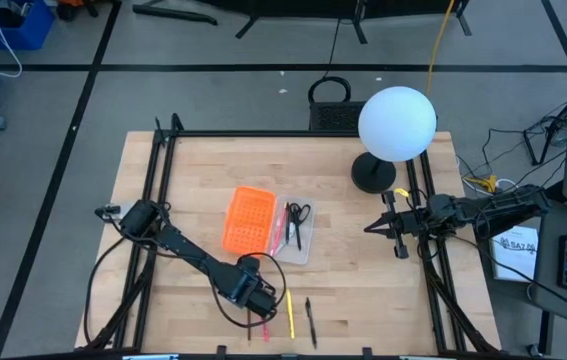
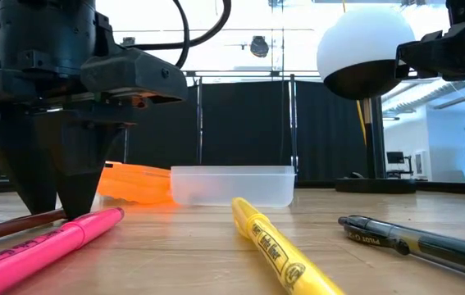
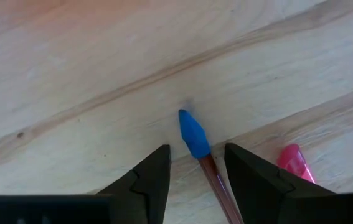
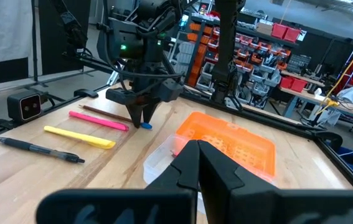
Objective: Pick & place school supplies into a supply box
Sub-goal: Put the brown pencil into the supply box
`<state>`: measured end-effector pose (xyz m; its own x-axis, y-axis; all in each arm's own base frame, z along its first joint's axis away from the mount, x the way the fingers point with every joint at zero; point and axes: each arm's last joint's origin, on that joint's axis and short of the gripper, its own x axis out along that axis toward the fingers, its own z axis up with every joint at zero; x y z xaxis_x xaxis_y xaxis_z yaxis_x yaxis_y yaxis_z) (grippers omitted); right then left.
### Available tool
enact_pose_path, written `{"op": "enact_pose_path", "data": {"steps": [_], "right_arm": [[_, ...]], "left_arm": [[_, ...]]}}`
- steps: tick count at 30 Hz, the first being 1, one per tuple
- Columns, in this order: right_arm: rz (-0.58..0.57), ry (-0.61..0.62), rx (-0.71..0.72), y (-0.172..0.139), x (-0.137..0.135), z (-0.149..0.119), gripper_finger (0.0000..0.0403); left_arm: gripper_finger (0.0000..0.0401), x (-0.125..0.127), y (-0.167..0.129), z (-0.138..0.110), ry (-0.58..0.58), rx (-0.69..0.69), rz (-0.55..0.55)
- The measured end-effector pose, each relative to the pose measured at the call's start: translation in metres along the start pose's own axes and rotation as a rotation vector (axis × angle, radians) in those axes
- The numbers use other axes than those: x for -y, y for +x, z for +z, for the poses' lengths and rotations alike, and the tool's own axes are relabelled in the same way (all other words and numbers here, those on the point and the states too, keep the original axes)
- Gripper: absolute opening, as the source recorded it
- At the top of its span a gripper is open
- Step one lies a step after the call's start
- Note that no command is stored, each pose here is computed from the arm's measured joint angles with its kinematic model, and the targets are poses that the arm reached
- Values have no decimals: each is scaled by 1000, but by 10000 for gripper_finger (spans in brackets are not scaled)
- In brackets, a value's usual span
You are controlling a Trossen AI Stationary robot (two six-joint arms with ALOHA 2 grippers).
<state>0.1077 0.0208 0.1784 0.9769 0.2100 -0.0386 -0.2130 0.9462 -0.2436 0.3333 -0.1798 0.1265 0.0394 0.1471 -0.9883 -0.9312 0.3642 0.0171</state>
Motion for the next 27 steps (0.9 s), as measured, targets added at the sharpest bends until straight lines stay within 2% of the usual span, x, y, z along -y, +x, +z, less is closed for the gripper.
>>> {"op": "enact_pose_path", "data": {"steps": [9,15,22,27], "right_arm": [[0,0,0,0,0,0,0],[1,0,0,0,0,0,0],[3,11,1,0,0,0,0],[3,11,0,0,0,0,0]], "left_arm": [[161,0,0,1,29,29,3],[161,-2,2,5,13,124,11],[161,-2,3,6,-3,90,13],[161,-1,3,6,-5,14,20]]}}
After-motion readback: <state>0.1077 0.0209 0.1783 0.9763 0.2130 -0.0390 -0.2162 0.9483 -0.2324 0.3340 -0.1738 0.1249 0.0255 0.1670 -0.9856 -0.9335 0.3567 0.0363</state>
